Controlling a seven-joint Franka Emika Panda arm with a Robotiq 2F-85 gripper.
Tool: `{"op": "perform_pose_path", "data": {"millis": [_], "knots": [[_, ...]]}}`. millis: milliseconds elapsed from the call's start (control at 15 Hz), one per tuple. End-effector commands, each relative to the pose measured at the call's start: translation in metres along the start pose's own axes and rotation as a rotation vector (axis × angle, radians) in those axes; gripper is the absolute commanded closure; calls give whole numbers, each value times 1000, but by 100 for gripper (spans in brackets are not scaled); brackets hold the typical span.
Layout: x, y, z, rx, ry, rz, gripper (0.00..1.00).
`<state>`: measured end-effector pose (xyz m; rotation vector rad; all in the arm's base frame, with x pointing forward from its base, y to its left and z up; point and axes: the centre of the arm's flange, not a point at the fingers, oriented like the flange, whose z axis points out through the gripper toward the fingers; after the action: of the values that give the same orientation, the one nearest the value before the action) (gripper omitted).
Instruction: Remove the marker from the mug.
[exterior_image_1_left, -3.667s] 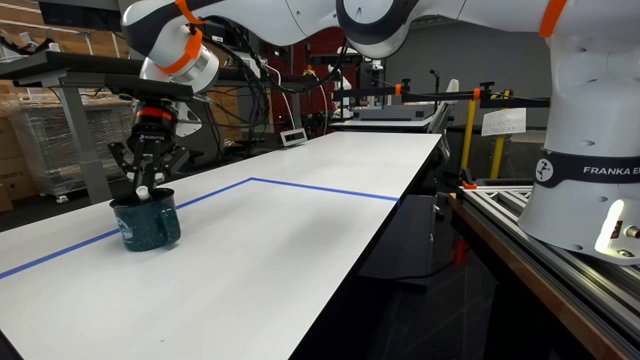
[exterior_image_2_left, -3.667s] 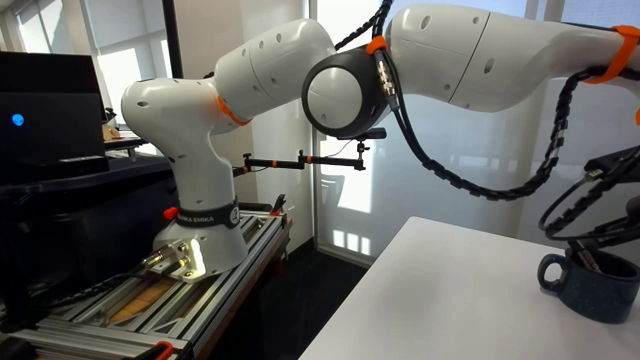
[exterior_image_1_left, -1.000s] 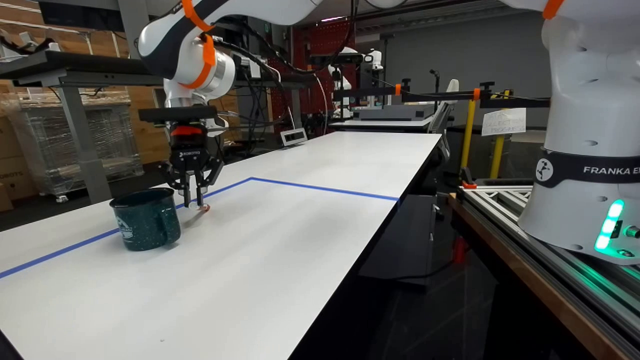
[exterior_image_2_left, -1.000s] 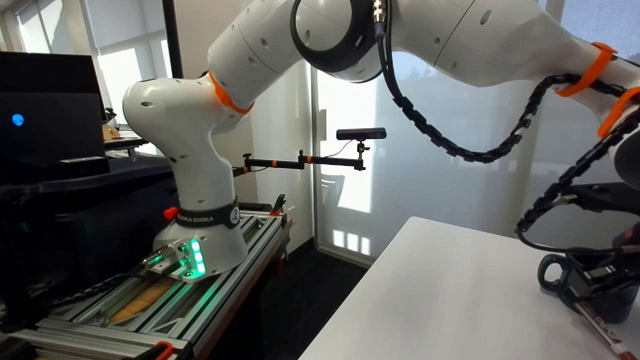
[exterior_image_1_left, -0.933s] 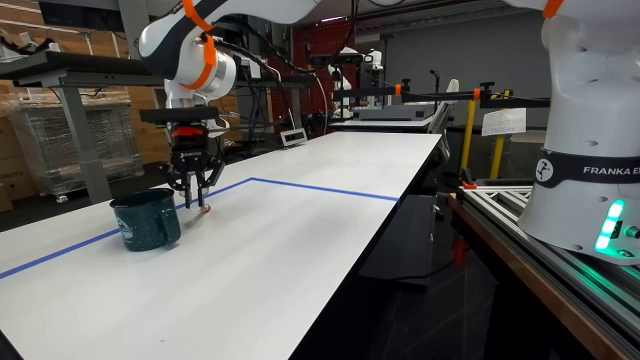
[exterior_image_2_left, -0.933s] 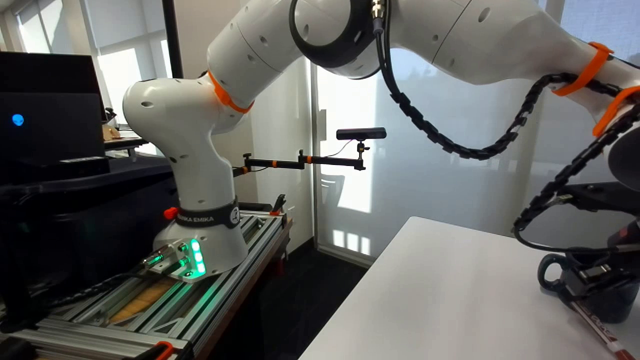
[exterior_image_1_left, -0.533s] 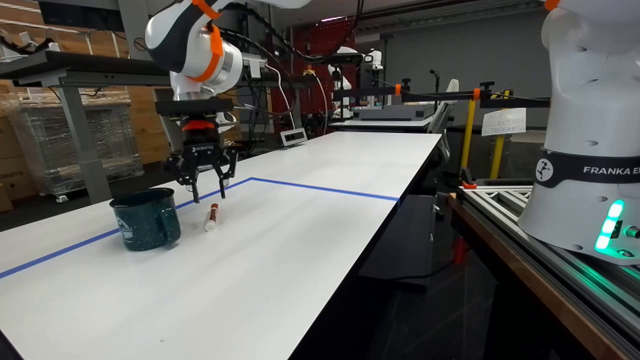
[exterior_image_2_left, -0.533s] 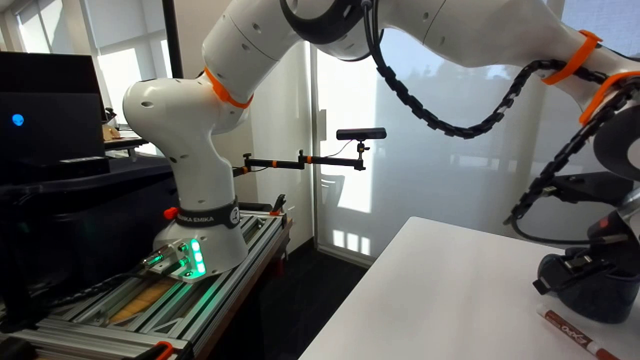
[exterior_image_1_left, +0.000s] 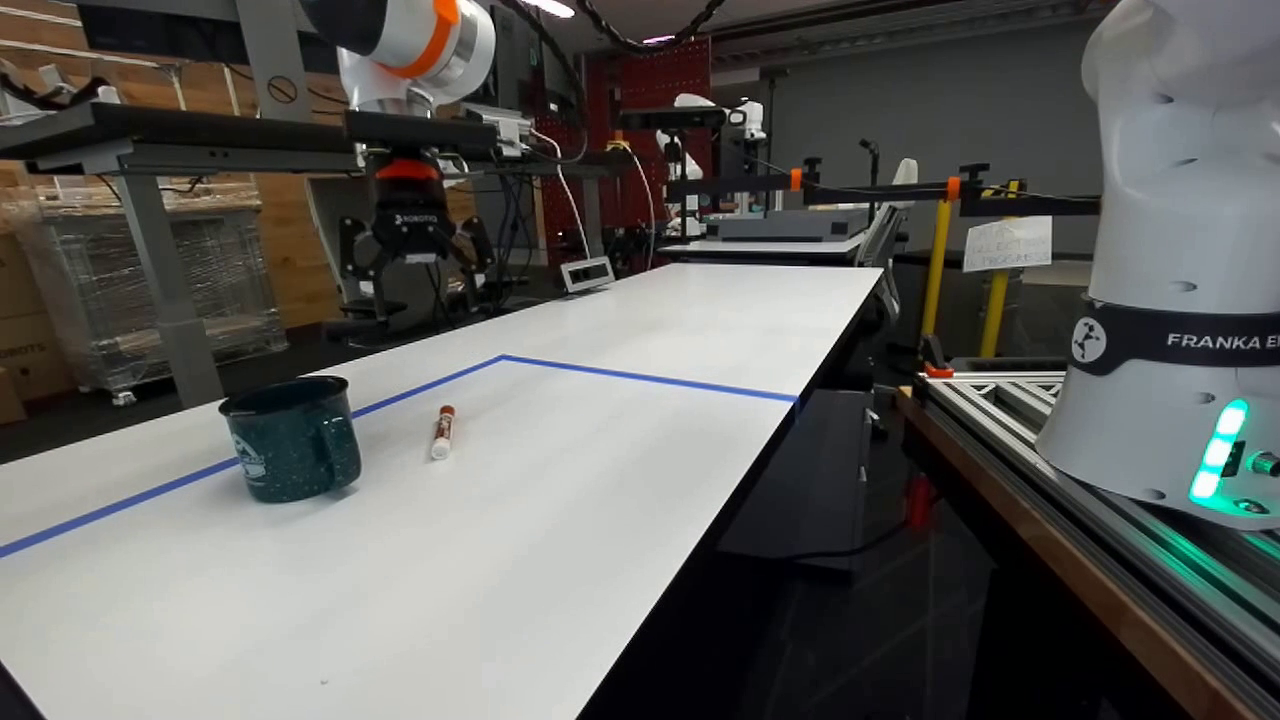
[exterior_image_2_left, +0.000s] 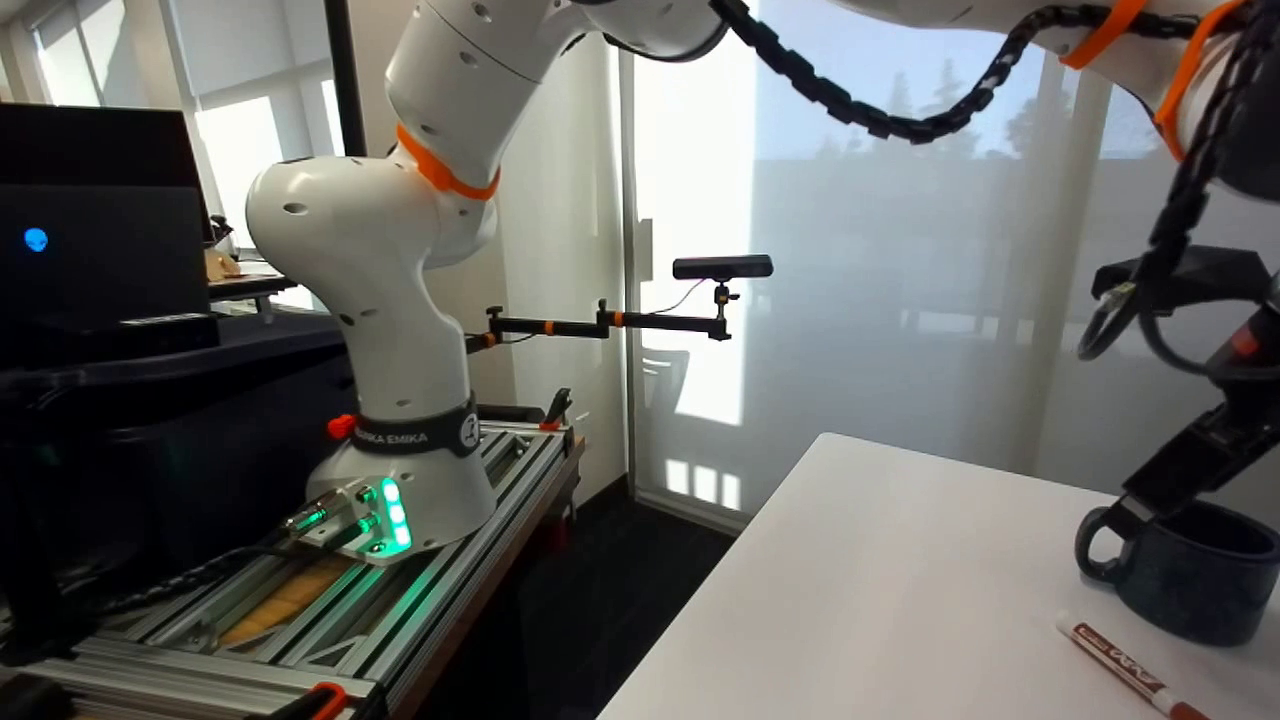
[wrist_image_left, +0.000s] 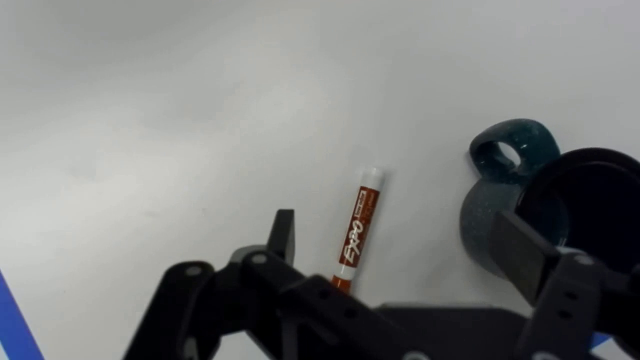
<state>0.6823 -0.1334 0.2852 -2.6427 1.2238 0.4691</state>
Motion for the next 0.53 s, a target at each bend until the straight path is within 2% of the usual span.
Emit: {"op": "perform_pose_path", "data": {"millis": [0,467], "knots": [[-44,5,-17,-33,81,-173,0],[-93,-4,-25,-104,175,-450,0]]}}
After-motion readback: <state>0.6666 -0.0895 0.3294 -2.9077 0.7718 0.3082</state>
